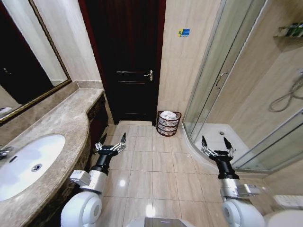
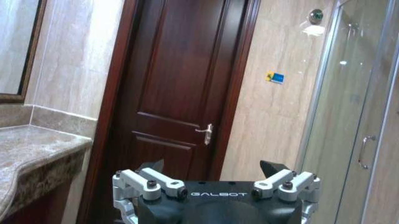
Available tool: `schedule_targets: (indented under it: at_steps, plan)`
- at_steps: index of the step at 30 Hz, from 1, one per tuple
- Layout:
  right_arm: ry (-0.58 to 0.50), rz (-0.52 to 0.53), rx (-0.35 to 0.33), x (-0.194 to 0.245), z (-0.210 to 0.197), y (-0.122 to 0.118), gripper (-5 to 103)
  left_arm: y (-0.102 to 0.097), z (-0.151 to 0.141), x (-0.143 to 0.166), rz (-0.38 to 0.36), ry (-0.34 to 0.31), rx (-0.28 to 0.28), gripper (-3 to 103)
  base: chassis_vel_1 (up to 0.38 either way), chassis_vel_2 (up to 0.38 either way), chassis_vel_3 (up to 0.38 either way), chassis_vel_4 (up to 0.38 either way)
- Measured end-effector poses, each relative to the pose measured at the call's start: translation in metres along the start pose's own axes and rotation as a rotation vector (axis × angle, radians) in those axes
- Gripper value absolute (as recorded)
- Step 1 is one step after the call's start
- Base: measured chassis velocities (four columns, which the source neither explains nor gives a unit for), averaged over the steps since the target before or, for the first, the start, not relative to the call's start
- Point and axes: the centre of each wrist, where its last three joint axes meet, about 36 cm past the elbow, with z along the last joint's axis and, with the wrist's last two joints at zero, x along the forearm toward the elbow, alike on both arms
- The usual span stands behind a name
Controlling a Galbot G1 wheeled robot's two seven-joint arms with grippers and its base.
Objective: Discard the used towel into the hamper.
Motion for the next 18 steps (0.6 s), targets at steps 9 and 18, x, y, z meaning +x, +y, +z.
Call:
schedule_targets:
  at_steps: [9,18]
  plan:
    - [0.0,0.0,0.0,0.0,0.0,0.0,100,0.0,0.0,0.0,0.0,0.0,0.0,100,0.0,0.0,0.0,0.0]
    - [0.0,0.0,0.0,0.0,0.0,0.0,100,0.0,0.0,0.0,0.0,0.0,0.0,100,0.0,0.0,0.0,0.0]
